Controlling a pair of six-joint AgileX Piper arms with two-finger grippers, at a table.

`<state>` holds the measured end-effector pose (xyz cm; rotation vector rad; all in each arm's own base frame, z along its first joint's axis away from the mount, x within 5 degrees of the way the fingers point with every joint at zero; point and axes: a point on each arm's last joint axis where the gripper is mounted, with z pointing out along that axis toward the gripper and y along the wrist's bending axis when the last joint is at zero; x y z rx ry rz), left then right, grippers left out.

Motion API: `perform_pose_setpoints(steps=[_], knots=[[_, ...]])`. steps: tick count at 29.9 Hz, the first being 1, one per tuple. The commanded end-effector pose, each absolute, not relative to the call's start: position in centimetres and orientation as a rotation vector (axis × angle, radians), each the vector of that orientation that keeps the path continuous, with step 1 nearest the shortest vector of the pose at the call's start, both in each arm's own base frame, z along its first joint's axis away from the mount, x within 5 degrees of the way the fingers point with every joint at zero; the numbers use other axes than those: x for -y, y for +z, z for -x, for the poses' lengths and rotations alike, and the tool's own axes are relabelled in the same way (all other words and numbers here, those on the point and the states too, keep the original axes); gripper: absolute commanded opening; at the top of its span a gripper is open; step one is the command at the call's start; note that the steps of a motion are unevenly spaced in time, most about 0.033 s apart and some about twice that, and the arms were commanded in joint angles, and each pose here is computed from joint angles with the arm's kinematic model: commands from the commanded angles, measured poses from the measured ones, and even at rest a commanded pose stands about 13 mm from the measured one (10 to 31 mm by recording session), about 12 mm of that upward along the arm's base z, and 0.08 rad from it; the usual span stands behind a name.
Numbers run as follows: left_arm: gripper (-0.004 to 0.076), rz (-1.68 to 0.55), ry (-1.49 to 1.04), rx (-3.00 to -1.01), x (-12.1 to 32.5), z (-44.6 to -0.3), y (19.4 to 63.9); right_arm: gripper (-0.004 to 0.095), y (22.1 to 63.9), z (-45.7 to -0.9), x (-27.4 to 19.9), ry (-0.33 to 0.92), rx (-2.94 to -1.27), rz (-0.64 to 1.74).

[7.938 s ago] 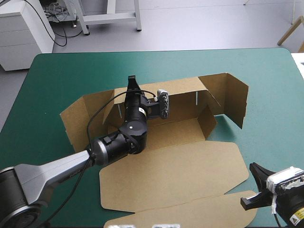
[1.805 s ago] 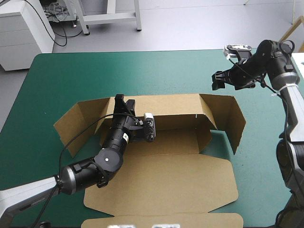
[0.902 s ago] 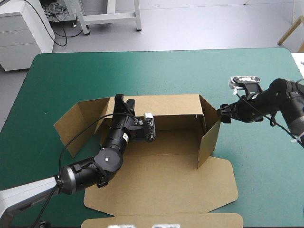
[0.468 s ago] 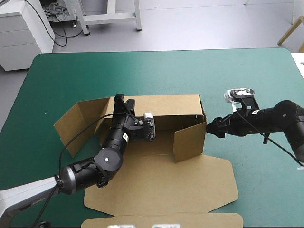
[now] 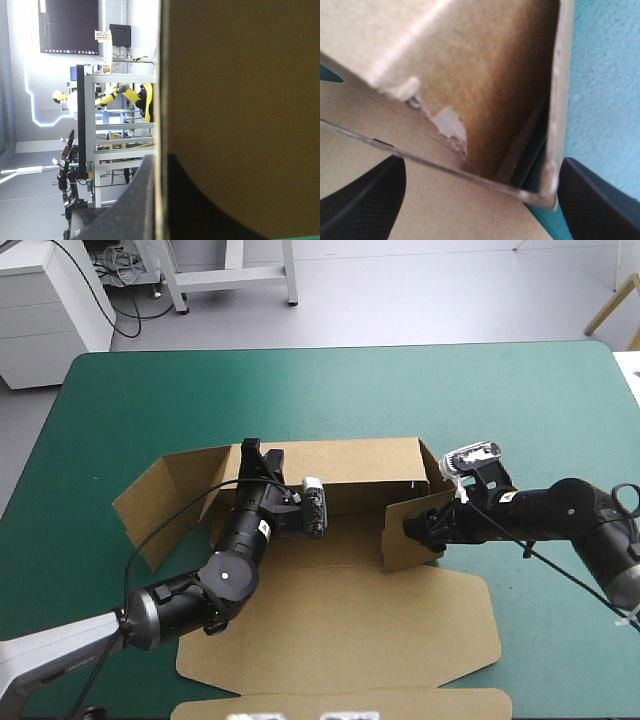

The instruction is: Fold the box

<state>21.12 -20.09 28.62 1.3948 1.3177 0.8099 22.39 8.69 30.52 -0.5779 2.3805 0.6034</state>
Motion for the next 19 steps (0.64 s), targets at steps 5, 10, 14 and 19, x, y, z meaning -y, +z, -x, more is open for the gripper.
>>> perform_pose_setpoints(steps=[5, 10, 14, 19], knots=[[-0.001, -1.314, 0.864, -1.238, 19.8, -21.1, 30.8, 0.0755, 32.3, -22.5, -9.6, 0.51, -2.26, 0.529], [-0.001, -1.31, 0.86, -1.24, 19.8, -21.1, 30.8, 0.0755, 32.4, -22.4, -10.7, 0.49, -2.239, 0.516], [-0.001, -1.31, 0.86, -1.24, 19.8, -21.1, 30.8, 0.0755, 32.8, -22.2, -12.1, 0.468, -2.18, 0.512], [-0.001, -1.31, 0.86, -1.24, 19.8, -21.1, 30.8, 0.0755, 32.8, -21.6, -13.3, 0.382, -2.153, 0.533]])
